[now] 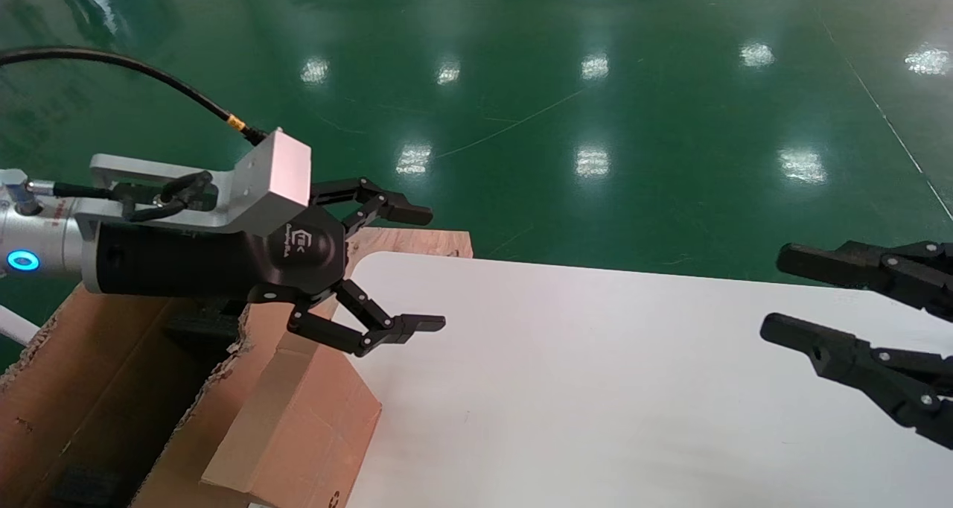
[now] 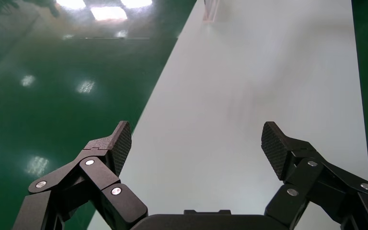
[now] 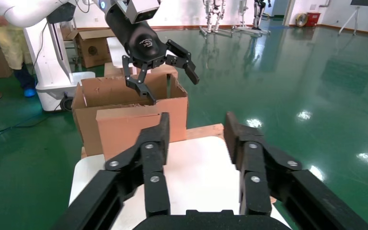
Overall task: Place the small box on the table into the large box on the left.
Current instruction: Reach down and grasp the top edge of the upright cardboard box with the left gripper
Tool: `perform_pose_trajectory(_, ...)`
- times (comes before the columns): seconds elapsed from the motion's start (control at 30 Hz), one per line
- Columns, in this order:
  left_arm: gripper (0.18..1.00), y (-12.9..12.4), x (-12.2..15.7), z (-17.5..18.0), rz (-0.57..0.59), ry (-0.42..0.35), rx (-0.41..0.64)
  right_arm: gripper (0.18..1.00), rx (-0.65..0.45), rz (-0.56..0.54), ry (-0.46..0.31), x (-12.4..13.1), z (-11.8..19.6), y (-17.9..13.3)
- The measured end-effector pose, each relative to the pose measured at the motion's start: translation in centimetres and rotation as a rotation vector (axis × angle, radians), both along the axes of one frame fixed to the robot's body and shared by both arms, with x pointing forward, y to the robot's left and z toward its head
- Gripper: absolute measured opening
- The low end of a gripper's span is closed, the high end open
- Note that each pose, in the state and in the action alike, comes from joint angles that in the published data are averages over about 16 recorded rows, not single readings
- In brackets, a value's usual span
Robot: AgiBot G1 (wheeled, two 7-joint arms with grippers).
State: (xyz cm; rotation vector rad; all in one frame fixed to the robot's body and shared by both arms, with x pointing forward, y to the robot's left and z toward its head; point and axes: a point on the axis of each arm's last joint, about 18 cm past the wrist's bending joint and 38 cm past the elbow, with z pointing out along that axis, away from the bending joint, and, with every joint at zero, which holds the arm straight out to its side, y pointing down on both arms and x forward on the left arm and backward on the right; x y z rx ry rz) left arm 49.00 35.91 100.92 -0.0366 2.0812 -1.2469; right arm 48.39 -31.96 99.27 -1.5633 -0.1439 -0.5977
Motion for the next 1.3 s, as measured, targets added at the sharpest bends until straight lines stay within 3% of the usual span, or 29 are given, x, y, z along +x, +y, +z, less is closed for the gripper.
perform_pose_trajectory(0.2, 1.001, 0.3, 0.4, 0.3, 0.035, 0.009, 0.025, 0.454, 0.0, 0.0, 0.0, 0.0, 0.0, 0.0)
perform_pose_trajectory(0.53, 1.001, 1.4, 2.0, -0.2, 0.197, 0.126, 0.111, 0.269, 0.0, 0.0, 0.0, 0.0, 0.0, 0.0)
perform_pose_trajectory(0.77, 1.001, 2.0, 2.7, 0.5, 0.299, 0.162, 0.19, 0.214, 0.0, 0.0, 0.0, 0.0, 0.0, 0.0)
perform_pose_trajectory(1.1, 1.001, 2.4, 3.2, 1.0, 0.347, 0.164, 0.235, 0.193, 0.001, -0.001, 0.0, 0.0, 0.0, 0.0)
perform_pose_trajectory(1.3, 1.001, 2.2, 4.1, 0.4, 0.39, 0.223, 0.248, 0.191, 0.001, -0.001, 0.0, 0.0, 0.0, 0.0)
